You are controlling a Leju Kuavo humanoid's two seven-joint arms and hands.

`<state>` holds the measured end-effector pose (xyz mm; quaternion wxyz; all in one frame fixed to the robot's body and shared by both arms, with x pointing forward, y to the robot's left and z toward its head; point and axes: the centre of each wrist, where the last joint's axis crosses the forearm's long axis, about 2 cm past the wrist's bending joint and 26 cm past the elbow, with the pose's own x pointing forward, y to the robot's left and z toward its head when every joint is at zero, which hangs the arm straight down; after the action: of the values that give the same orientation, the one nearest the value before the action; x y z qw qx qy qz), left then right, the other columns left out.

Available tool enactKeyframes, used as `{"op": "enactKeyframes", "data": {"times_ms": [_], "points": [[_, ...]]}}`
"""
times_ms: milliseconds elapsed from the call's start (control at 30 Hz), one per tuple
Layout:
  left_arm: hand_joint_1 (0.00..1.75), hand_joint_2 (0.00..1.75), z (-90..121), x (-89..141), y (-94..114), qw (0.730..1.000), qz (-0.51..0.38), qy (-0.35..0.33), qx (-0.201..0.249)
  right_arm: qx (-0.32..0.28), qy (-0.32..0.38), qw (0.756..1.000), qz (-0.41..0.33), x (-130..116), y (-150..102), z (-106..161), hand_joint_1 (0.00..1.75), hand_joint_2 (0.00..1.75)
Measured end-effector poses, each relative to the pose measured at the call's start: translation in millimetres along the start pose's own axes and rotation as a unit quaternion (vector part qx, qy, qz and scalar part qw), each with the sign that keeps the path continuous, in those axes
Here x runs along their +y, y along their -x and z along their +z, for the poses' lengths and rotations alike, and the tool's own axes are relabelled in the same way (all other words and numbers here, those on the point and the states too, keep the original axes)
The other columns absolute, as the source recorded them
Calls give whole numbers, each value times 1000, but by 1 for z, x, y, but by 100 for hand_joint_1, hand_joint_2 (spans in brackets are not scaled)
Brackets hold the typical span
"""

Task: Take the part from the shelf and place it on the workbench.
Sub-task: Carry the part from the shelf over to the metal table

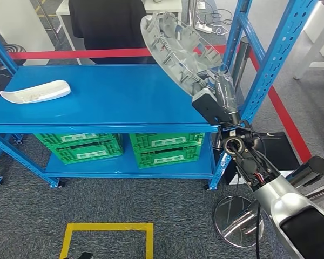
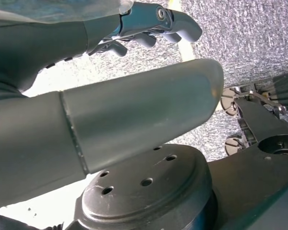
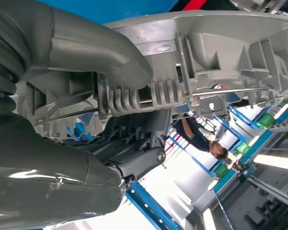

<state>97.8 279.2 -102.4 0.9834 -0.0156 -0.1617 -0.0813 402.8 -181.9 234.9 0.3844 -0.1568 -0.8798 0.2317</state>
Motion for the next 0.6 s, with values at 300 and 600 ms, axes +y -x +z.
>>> {"op": "enactKeyframes", "data": {"times_ms": [300, 600], "points": [[0, 0, 0, 2, -2, 1000, -10, -2, 2, 17, 1, 1000, -11, -2, 5, 14, 175, 175], [0, 0, 1, 10, 6, 1000, 4, -13, 5, 5, 6, 1000, -28, -3, 8, 12, 175, 175]]}}
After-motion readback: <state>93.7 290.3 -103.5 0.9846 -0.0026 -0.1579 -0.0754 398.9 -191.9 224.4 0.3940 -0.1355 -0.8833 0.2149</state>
